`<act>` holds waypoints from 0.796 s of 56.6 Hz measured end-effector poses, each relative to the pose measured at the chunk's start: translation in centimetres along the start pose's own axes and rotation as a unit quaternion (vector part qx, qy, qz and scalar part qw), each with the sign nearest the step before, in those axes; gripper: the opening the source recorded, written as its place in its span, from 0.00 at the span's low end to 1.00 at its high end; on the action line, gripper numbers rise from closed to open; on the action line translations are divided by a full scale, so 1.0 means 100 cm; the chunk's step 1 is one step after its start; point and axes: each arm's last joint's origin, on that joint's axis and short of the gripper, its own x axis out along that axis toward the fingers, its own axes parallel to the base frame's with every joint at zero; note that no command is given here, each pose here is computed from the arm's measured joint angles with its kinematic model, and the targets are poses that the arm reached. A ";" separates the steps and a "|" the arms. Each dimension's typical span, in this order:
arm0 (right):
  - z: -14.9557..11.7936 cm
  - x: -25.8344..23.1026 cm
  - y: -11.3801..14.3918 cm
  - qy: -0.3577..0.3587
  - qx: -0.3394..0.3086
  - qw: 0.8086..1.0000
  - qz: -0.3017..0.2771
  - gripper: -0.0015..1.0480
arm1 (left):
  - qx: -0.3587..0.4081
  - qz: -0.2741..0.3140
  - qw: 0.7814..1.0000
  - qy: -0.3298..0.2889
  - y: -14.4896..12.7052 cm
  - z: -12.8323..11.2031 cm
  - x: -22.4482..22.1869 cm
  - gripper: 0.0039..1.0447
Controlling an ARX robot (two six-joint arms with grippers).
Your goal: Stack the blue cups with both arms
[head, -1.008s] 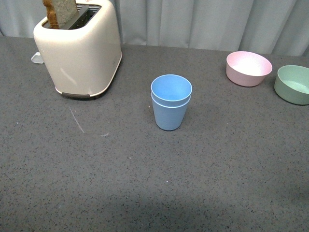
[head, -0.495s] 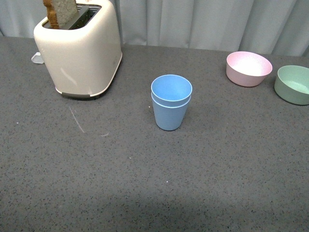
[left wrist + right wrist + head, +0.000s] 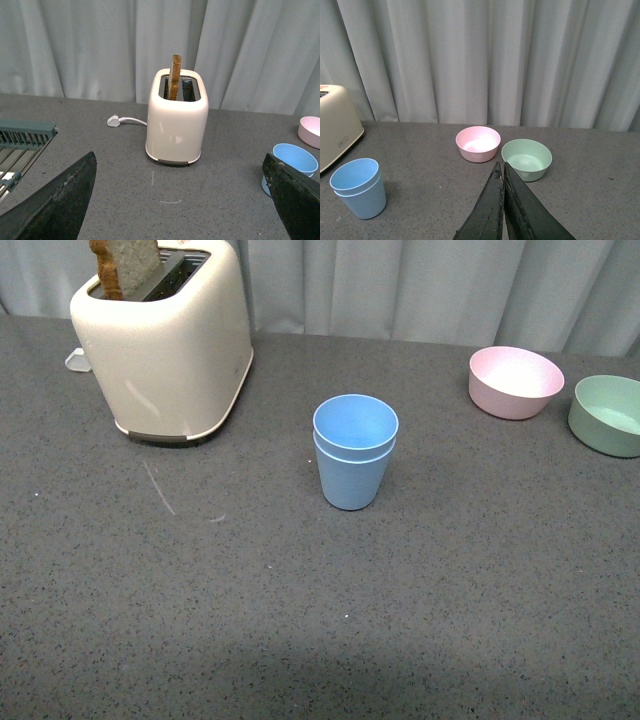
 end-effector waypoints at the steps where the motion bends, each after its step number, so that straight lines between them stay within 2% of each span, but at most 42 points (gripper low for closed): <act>1: 0.000 0.000 0.000 0.000 0.000 1.000 0.000 0.01 | 0.000 0.000 1.000 0.000 0.000 0.000 0.000 0.94; 19: -0.001 -0.006 0.000 0.000 0.000 1.000 0.000 0.01 | 0.000 0.000 1.000 0.000 0.000 0.000 0.000 0.94; 22: -0.005 -0.012 0.000 0.018 0.000 1.000 0.002 0.01 | 0.000 0.000 1.000 0.000 0.000 0.000 0.000 0.94; 32: -0.003 -0.016 0.000 0.003 0.000 1.000 0.002 0.01 | 0.000 0.000 1.000 0.000 0.000 0.000 0.000 0.94; 36: -0.003 -0.016 0.000 0.003 -0.001 1.000 0.002 0.09 | 0.000 0.000 1.000 0.000 0.000 0.000 0.000 0.94; 45: -0.003 -0.016 0.000 0.003 -0.001 1.000 0.002 0.35 | 0.000 0.000 1.000 0.000 0.000 0.000 0.000 0.94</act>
